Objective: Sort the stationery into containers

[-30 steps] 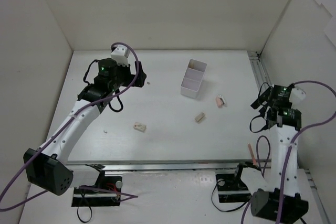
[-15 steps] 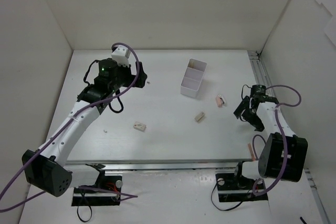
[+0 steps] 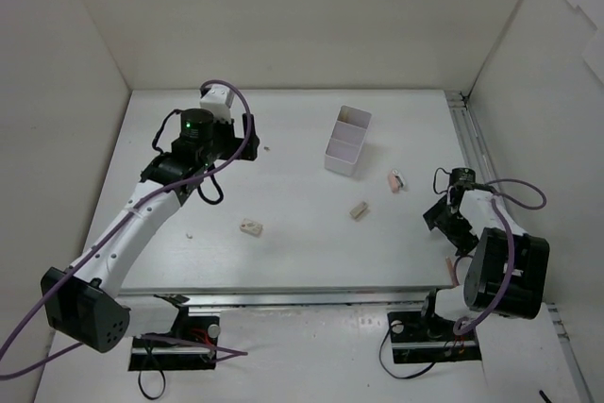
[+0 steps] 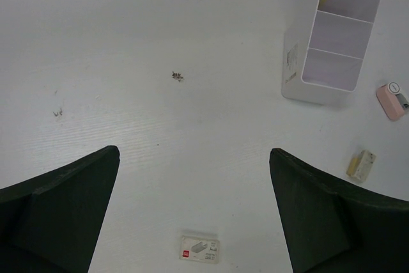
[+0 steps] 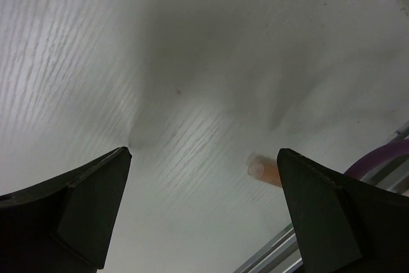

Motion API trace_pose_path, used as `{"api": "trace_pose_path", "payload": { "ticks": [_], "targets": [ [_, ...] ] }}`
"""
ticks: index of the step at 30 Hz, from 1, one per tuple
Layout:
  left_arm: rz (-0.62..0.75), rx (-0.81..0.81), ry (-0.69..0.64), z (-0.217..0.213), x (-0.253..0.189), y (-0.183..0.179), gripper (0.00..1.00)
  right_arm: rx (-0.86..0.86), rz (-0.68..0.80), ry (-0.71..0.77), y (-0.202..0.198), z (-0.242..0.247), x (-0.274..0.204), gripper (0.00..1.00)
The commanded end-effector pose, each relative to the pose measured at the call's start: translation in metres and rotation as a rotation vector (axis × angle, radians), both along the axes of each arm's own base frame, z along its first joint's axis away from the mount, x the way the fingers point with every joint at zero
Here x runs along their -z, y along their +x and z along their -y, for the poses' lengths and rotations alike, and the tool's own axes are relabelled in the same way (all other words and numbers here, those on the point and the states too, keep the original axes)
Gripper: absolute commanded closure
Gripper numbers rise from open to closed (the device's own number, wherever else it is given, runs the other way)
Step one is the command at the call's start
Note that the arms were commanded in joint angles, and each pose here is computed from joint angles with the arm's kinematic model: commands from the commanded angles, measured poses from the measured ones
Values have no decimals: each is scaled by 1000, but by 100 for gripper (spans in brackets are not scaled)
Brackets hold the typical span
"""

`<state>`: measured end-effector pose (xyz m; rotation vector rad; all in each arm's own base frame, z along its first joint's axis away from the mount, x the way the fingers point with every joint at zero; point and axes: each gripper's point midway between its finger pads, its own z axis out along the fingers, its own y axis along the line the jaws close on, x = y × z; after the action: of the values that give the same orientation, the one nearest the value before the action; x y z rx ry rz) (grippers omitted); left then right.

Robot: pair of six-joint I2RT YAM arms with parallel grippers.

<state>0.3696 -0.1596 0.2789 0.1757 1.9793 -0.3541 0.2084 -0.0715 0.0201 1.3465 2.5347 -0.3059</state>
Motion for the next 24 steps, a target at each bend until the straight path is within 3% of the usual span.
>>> {"api": "trace_pose_path", "payload": {
  "ticks": [1, 6, 12, 15, 16, 18, 24],
  "targets": [
    [71, -27, -1, -2, -31, 10, 0, 62, -156, -97, -28, 22, -1, 2],
    [56, -58, 27, -5, -32, 19, 0, 58, -215, -105, -31, 27, 3, 4],
    [39, -97, 75, -12, -31, 28, 0, 31, -255, 17, -40, 1, 8, 6],
    [30, -137, 89, -21, -28, 38, 0, 75, -269, -49, -51, 9, -5, 4],
    [29, -138, 86, -20, -27, 40, 0, 85, -283, -63, -57, 11, -9, 9],
    [22, -149, 80, -25, -24, 49, 0, 82, -269, -18, -59, 7, -13, 7],
    [8, -171, 88, -28, -22, 69, 0, -21, -386, 22, -58, 3, -26, 8]
  ]
}}
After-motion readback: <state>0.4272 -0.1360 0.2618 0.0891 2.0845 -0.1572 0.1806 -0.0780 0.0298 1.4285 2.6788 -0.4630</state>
